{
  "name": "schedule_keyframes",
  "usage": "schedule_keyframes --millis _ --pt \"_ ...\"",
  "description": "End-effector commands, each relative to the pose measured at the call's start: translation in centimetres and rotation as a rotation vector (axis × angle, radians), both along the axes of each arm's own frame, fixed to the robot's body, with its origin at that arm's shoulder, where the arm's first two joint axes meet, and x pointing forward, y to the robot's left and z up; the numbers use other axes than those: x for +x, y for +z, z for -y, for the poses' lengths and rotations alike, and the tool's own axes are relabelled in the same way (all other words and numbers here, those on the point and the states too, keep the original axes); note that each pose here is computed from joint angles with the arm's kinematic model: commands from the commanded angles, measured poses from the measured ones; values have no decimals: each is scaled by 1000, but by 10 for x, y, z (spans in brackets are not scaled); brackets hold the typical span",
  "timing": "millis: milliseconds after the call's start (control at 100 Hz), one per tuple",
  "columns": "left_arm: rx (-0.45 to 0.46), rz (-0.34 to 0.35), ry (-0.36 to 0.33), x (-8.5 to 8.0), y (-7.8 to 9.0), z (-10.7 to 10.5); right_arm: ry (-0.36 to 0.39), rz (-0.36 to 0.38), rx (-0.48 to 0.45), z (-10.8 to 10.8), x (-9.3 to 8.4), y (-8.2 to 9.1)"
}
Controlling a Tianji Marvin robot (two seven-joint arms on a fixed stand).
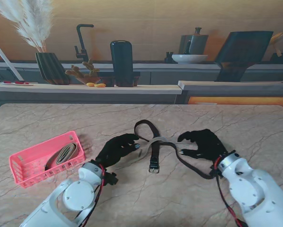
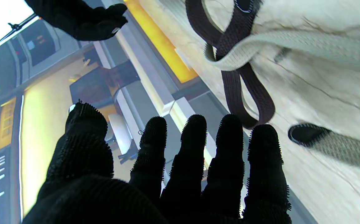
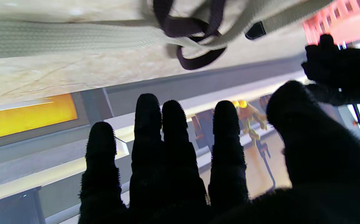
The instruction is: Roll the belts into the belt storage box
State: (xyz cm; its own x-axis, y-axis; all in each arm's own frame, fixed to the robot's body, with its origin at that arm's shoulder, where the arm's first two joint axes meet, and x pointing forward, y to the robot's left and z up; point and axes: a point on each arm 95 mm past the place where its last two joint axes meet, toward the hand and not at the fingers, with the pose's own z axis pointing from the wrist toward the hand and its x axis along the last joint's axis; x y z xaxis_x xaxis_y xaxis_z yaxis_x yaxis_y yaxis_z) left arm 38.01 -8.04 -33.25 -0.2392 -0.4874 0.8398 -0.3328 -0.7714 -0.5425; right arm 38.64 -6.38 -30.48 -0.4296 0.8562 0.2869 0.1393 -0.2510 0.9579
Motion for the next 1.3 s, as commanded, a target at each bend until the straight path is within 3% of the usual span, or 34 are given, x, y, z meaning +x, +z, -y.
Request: schedule_keyframes --millis 0,280,500,740,930,1080,1290 --pt "-18 -5 -15 0 -1 13 -7 4 -60 17 -5 5" --pt "-13 -30 -33 1 -3 16 -14 -2 -373 70 -32 10" --pt "4 -23 -26 0 -3 12 -44 -48 -532 98 -53 14" --pt "12 -27 -23 0 -2 10 -140 -45 -708 120 -71 11" --pt "15 -30 -21 0 -2 9 -238 -192 -744 129 -76 3" --pt "17 -34 -21 0 -3 9 -307 -265 -752 134 -75 -11" --pt "18 -37 -17 1 -3 9 -368 -296 -730 136 -68 -33"
